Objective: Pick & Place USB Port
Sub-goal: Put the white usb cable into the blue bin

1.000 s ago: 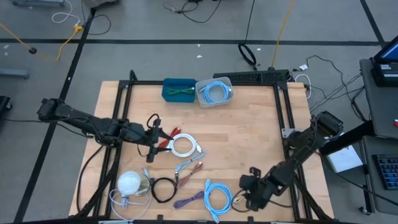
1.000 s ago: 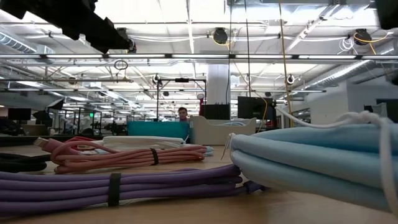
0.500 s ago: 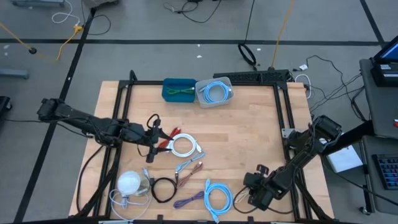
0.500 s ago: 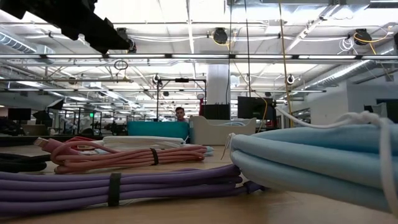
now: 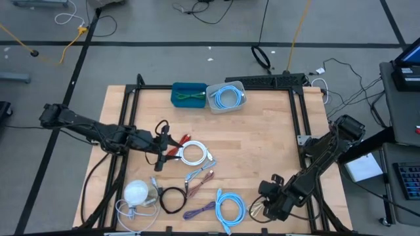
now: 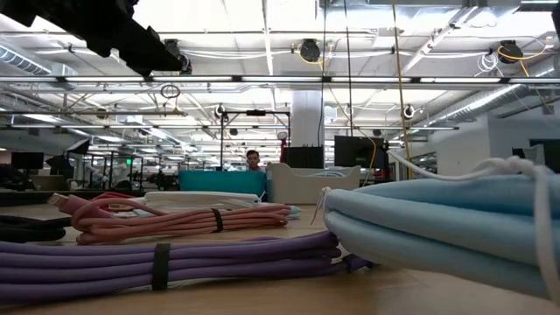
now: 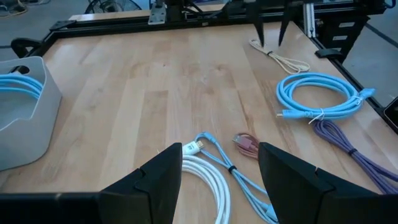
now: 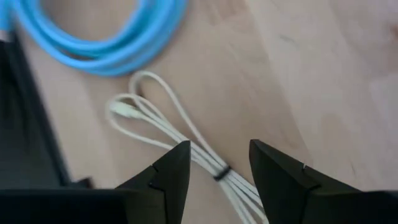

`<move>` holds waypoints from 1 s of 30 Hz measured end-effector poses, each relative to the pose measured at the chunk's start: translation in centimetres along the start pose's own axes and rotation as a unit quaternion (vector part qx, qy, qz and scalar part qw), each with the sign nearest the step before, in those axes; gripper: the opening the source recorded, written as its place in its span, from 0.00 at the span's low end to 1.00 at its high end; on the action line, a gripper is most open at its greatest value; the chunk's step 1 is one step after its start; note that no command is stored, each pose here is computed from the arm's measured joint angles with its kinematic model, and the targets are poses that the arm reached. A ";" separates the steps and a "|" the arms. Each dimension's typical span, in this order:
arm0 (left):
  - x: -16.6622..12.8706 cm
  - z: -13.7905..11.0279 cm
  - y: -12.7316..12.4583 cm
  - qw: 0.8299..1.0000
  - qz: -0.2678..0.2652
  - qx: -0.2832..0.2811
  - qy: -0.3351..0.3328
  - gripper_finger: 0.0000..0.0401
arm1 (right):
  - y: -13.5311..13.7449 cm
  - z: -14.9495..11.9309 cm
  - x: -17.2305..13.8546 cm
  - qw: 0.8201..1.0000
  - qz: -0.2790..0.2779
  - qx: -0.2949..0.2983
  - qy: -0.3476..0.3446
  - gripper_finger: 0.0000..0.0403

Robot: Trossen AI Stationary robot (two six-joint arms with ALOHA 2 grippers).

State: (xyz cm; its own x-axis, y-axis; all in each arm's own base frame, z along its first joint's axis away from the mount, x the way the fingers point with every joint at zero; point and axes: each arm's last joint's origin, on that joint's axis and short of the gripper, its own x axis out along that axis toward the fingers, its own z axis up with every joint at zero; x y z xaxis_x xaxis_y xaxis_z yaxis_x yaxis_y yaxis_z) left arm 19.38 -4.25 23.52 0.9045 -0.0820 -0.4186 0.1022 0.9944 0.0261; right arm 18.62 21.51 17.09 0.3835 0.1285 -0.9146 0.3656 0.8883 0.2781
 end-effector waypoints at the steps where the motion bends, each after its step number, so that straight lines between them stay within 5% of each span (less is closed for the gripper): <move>1: 0.0 0.0 0.0 1.000 0.000 0.000 0.002 0.54 | 0.2 0.0 0.0 1.000 0.010 -0.002 -0.004 0.40; 7: 0.0 -0.2 0.0 1.000 0.001 -0.006 0.010 0.54 | 1.0 -0.5 1.3 0.999 0.030 -0.007 0.014 0.40; 19: 0.0 -0.4 0.0 1.000 0.001 -0.018 0.019 0.54 | -0.8 -2.2 5.2 0.990 -0.097 -0.024 0.095 0.39; 23: 0.0 -0.3 0.0 1.000 0.001 -0.019 0.016 0.54 | -1.2 -2.4 5.5 0.988 -0.119 -0.020 0.099 0.28; 27: 0.0 -0.2 0.0 1.000 0.001 -0.020 0.012 0.54 | -1.2 -2.3 5.6 0.987 -0.117 -0.014 0.105 0.06; 30: 0.0 0.0 0.0 1.000 0.001 -0.022 0.002 0.54 | -1.5 -1.8 5.6 0.988 -0.130 -0.009 0.086 0.03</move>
State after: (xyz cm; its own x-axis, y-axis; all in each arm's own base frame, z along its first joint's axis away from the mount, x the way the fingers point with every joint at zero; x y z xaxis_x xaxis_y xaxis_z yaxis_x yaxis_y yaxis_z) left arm 19.37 -4.25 23.51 0.9030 -0.0797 -0.4221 0.0816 0.9966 -0.0137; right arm 18.66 21.69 10.97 0.1280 -0.0333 -0.9912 0.4174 0.9084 0.0234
